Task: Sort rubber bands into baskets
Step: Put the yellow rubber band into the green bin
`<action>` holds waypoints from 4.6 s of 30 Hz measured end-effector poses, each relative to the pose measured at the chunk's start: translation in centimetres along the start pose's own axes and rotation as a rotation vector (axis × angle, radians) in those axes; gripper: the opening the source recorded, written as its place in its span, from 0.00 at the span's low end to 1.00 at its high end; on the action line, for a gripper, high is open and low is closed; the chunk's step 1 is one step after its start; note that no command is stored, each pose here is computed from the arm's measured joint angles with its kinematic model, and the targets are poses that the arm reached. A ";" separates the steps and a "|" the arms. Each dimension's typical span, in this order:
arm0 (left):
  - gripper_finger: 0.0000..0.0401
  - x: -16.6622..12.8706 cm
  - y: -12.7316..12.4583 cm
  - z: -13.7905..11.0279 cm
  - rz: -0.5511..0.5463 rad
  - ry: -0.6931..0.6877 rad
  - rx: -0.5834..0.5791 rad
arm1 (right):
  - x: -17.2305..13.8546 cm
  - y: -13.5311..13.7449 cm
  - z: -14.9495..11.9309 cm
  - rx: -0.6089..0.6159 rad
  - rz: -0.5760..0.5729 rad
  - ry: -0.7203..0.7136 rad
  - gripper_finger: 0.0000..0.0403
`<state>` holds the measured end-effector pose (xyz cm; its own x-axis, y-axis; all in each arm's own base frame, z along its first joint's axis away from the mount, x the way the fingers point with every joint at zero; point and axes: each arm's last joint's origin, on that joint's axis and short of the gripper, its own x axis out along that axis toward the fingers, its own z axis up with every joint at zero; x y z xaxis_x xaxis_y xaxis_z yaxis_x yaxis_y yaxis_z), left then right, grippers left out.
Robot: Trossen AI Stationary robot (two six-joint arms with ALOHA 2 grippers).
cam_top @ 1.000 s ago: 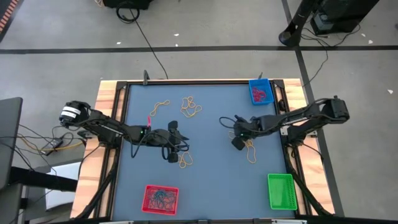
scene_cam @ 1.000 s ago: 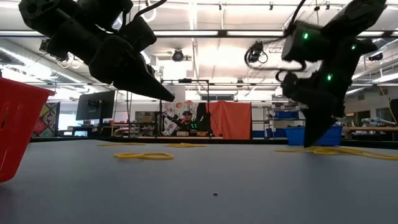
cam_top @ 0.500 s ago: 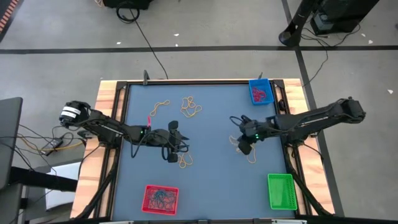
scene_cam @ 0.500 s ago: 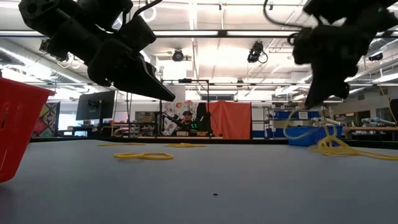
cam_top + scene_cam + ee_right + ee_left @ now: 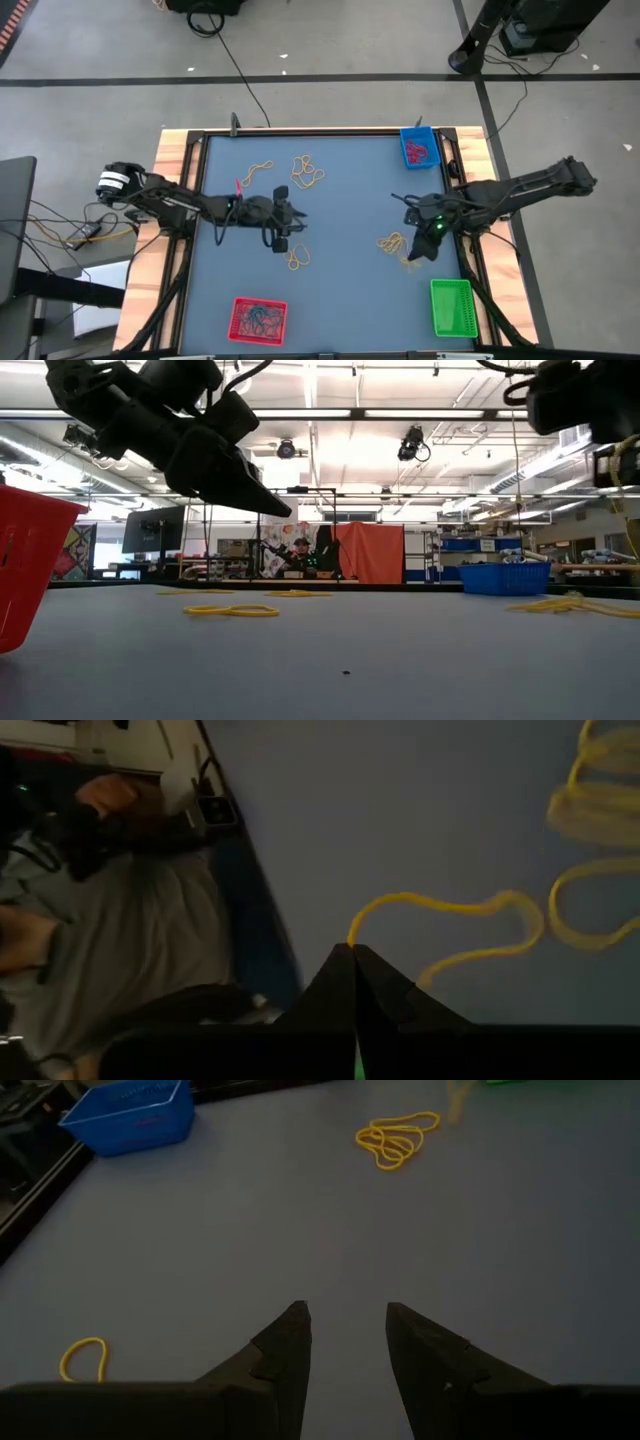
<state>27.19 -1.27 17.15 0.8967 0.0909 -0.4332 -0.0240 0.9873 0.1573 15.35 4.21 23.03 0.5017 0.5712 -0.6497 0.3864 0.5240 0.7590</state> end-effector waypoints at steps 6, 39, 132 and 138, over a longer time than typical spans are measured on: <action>0.34 0.0 0.3 0.0 0.006 0.002 -0.012 | -0.2 0.4 -1.0 0.056 0.021 0.032 0.01; 0.34 0.2 1.0 1.9 0.176 -0.013 0.007 | -2.1 2.9 -7.9 0.292 -0.239 0.333 0.02; 0.05 -5.3 21.7 -10.0 0.359 0.763 -0.611 | 10.1 3.0 3.7 -0.453 -0.765 -0.865 0.27; 0.01 -5.0 21.2 -9.6 0.313 0.762 -0.601 | 10.8 1.7 5.2 -0.495 -0.905 -0.889 0.25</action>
<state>18.00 20.47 14.14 0.2971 0.2083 -0.9319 -0.6151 0.7882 -0.0199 25.46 8.03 17.54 0.6202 -0.5882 -0.5189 0.6222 0.7718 -0.1311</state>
